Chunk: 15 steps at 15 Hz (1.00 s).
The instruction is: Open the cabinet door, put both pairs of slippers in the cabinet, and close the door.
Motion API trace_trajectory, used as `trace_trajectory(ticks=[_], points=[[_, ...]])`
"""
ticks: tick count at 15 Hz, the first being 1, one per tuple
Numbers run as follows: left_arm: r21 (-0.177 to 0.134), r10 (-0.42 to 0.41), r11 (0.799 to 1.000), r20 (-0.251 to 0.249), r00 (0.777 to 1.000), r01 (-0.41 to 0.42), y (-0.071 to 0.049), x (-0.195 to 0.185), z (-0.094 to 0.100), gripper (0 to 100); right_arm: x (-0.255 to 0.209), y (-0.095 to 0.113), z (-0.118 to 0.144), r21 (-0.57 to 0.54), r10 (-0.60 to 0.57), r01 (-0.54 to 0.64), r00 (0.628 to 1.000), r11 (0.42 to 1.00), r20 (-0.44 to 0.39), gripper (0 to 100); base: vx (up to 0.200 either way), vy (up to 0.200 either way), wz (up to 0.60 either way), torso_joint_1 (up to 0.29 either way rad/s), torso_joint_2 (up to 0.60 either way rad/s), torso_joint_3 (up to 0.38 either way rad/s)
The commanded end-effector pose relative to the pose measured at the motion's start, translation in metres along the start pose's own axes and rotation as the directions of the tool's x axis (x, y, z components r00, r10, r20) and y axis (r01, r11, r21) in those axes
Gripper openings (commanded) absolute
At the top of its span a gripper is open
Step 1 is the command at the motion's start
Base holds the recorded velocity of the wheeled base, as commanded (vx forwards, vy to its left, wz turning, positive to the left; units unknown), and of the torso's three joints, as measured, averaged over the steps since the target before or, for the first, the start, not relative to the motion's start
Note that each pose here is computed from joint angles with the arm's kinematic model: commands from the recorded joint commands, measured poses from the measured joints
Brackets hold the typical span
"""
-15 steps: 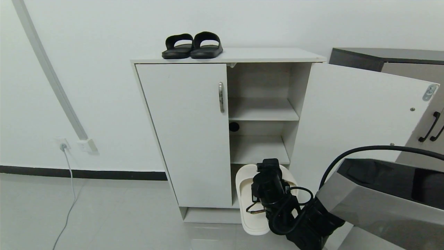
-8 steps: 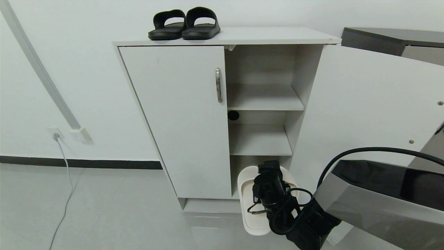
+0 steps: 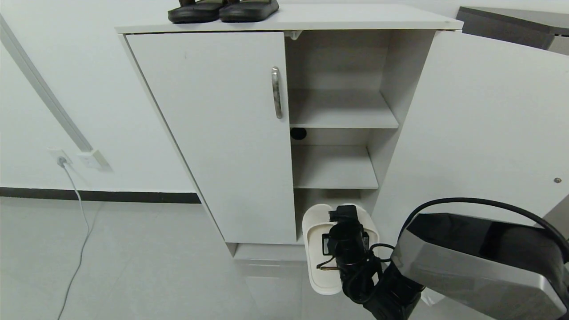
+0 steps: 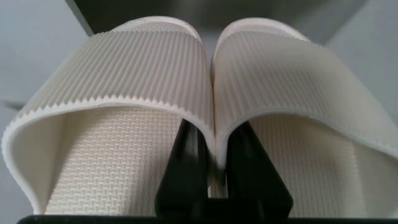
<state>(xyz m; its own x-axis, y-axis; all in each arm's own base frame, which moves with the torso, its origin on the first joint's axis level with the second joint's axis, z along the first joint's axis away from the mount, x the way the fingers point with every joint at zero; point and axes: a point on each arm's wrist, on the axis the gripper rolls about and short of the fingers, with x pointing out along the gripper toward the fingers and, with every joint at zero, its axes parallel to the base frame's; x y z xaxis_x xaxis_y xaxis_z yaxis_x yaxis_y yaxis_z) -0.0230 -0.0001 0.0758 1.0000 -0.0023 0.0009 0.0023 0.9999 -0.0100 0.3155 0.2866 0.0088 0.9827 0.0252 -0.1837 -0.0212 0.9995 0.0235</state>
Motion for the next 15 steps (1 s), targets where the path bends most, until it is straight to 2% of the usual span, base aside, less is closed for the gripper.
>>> trace_trajectory(ticks=[1,2,3,12,15], points=[[-0.001,0.001,1.000,-0.001,1.000,-0.001,0.000,0.000,0.000,0,0.012,-0.006,-0.017,-0.047,-0.012,0.017,0.996,0.999,0.088,0,0.000,0.000,0.00,0.000,0.00,0.000],[-0.001,0.001,1.000,-0.001,1.000,-0.001,0.000,0.000,0.000,0,0.016,-0.009,-0.017,-0.065,-0.016,0.026,0.989,0.998,0.149,0,0.000,0.000,0.00,0.000,0.00,0.000],[-0.001,0.001,1.000,-0.001,1.000,-0.001,0.000,0.000,0.000,0,0.016,-0.010,-0.015,-0.069,-0.017,0.029,0.986,0.997,0.166,0,0.000,0.000,0.00,0.000,0.00,0.000],[-0.001,0.001,1.000,-0.001,1.000,-0.001,0.000,0.000,0.000,0,0.017,-0.010,-0.008,-0.050,-0.021,0.031,0.982,0.998,0.186,0,0.000,0.000,0.00,0.000,0.00,0.000],[-0.001,0.001,1.000,-0.001,1.000,-0.001,0.000,0.000,0.000,0,0.016,-0.010,-0.003,-0.043,-0.021,0.030,0.981,0.999,0.194,0,0.200,0.000,0.00,-0.002,0.00,0.002]])
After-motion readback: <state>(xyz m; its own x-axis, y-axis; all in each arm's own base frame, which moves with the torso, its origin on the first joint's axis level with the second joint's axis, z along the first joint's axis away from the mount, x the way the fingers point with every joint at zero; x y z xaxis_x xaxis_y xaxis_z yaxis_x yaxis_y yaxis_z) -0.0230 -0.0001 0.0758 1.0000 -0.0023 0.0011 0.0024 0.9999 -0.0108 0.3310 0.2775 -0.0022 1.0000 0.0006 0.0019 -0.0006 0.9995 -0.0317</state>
